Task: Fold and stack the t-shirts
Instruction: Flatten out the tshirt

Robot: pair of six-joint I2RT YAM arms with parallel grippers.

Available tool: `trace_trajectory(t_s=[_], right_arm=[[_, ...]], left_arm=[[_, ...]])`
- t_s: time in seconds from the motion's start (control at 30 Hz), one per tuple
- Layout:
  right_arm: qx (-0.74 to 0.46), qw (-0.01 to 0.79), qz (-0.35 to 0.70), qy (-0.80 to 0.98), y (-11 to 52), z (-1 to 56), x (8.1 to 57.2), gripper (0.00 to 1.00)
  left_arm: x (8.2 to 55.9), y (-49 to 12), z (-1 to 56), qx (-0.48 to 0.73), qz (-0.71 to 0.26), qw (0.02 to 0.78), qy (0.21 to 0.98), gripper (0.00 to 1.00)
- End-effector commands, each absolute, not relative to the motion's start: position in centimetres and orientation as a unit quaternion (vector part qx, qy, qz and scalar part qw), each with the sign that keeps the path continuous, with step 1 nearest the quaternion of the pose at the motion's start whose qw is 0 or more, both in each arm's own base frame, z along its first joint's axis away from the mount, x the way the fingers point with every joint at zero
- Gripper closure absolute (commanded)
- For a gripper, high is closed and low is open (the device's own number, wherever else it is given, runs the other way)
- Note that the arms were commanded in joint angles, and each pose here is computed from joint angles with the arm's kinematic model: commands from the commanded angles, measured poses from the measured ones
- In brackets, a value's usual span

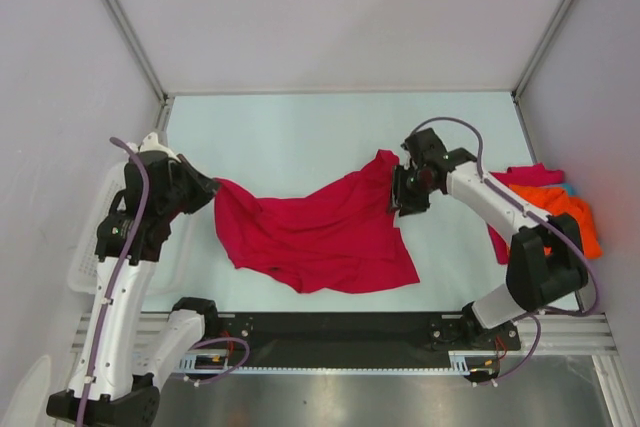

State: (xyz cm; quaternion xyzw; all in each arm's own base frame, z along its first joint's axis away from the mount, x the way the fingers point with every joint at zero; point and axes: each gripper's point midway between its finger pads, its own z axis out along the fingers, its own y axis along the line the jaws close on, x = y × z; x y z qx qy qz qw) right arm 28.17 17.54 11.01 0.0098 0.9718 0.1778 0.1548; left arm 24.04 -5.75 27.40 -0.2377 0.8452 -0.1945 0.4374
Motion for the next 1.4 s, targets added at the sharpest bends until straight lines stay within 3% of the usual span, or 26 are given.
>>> trace_trajectory(t_s=[0.0, 0.47, 1.37], right_arm=[[0.012, 0.174, 0.205, 0.963, 18.5, 13.0, 25.0, 0.59], [0.021, 0.125, 0.199, 0.972, 18.5, 9.4, 19.5, 0.61], [0.008, 0.088, 0.147, 0.985, 18.3, 3.5, 19.9, 0.62]], left_arm=[[24.9, -6.1, 28.1, -0.227, -0.209, 0.451, 0.838, 1.00], [24.5, -6.4, 28.0, -0.219, -0.217, 0.449, 0.839, 1.00], [24.2, -6.3, 28.8, -0.212, -0.216, 0.457, 0.837, 1.00]])
